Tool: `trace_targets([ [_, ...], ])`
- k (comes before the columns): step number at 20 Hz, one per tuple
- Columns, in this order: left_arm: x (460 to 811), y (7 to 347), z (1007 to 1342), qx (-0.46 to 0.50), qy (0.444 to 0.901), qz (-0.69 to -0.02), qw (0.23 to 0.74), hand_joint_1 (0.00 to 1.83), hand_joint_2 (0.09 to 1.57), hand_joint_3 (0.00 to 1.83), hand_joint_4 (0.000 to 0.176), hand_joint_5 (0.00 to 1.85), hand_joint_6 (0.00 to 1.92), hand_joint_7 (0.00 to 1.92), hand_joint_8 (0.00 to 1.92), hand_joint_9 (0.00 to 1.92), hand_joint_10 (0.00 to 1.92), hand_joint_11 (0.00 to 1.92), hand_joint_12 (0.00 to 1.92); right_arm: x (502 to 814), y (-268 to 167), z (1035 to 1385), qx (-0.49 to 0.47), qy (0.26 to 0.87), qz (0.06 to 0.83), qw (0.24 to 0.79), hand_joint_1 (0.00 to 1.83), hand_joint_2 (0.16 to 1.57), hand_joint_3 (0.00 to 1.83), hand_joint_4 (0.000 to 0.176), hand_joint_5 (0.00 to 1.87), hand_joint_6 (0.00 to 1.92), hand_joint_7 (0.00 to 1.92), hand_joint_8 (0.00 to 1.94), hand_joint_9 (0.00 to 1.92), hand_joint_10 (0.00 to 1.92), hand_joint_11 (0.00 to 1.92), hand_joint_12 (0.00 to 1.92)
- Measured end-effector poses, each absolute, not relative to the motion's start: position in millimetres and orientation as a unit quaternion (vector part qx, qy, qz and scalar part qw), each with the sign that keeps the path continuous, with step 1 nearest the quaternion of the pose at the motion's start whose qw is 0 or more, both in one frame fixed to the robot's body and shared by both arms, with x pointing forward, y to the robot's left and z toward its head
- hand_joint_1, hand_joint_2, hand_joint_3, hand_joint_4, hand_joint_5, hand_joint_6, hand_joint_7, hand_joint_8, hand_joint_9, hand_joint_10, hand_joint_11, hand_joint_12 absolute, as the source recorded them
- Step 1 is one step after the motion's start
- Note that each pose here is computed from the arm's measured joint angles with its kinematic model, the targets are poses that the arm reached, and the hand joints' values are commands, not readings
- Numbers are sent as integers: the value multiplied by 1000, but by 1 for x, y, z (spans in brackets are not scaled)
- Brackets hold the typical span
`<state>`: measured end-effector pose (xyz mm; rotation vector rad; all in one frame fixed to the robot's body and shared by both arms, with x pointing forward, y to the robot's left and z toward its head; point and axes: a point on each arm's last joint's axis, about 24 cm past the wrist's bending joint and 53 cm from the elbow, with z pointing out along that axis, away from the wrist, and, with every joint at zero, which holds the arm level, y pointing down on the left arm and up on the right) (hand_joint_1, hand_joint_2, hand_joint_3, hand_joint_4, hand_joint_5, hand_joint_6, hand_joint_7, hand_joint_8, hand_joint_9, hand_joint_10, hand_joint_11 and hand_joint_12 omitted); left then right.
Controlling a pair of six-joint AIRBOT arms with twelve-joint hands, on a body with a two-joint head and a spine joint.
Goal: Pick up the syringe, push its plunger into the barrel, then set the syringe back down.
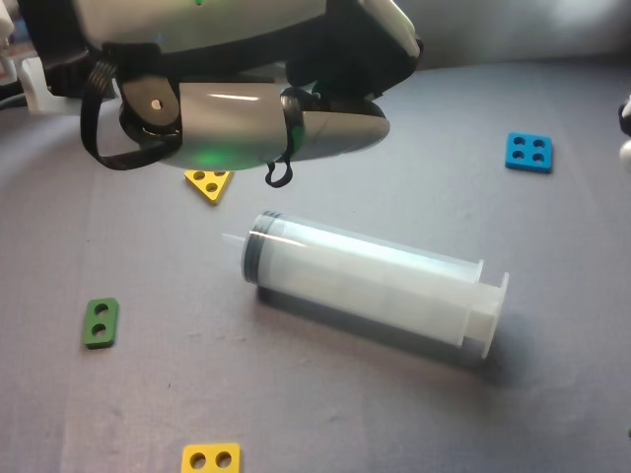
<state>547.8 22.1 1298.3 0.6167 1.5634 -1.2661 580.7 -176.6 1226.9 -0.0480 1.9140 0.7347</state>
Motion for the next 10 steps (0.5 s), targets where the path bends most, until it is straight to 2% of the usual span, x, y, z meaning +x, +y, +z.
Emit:
trace_targets([
  [4,542,18,1295,258,649,-525,487,356,1571,63,0,805,1921,880,1921,854,1921,871,1921,581,-182,1227,83,794,363,480,389,1571,20,0,930,1921,1002,1941,966,1921,890,1921],
  [7,540,17,1291,258,652,-526,481,352,1571,67,0,789,1921,858,1921,831,1921,860,1921,579,-186,1217,185,791,403,421,377,1571,25,0,918,1921,983,1941,953,1921,879,1921],
  [10,542,17,1291,256,654,-524,482,327,1571,63,0,775,1921,833,1921,805,1921,823,1921,578,-188,1211,226,788,413,397,359,1571,23,0,920,1921,982,1941,954,1921,881,1921],
])
